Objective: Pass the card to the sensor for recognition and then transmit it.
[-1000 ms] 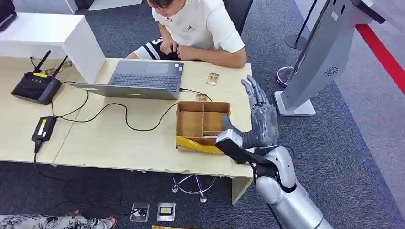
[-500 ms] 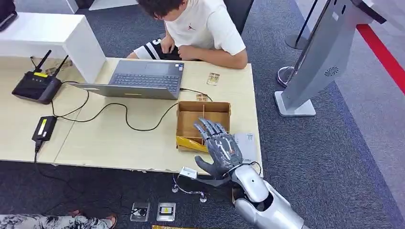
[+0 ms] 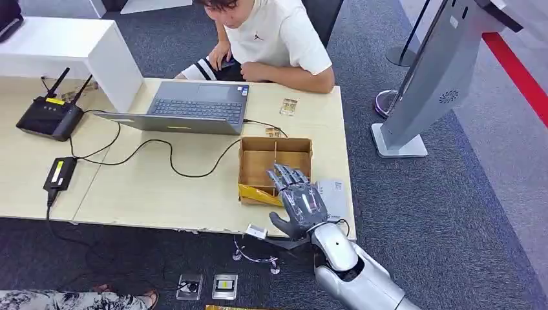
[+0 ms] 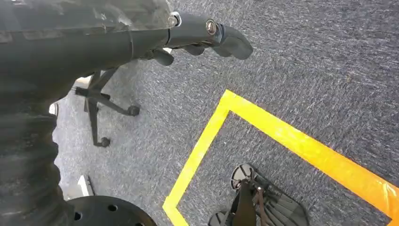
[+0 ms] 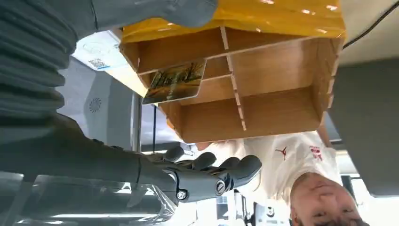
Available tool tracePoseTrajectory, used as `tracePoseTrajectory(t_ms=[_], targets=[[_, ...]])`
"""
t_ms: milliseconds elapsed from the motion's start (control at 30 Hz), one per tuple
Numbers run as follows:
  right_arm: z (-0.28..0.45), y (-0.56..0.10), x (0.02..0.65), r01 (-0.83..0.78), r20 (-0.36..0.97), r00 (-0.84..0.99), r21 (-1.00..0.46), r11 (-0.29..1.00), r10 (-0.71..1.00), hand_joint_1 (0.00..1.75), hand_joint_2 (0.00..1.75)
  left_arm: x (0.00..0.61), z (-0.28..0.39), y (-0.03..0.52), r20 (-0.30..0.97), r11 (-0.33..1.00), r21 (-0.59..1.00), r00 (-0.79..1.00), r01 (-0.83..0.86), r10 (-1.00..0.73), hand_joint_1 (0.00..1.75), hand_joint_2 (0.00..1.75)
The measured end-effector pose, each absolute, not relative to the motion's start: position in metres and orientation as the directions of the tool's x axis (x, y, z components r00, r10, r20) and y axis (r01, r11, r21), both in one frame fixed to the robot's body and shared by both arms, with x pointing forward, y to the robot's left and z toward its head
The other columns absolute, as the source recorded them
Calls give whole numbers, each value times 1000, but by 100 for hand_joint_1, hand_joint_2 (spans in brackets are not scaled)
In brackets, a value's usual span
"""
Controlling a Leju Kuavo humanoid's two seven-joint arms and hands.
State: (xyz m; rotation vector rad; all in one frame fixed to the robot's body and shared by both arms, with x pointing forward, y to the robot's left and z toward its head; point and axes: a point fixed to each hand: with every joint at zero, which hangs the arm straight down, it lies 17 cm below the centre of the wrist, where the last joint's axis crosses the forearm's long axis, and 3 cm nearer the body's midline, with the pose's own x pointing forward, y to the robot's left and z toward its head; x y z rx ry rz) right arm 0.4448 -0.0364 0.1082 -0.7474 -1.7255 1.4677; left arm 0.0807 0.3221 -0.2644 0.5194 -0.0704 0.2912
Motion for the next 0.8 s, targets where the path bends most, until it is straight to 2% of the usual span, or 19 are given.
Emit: tracePoseTrajectory(t_ms=[333, 800], targets=[[119, -37, 456, 45, 114, -538, -986, 164, 835, 0, 175, 80, -264, 323, 140, 822, 481, 953, -303, 269, 0, 175], [127, -38, 475, 56, 98, -502, -988, 145, 859, 0, 175, 76, -264, 323, 130, 813, 489, 948, -316, 290, 0, 175]])
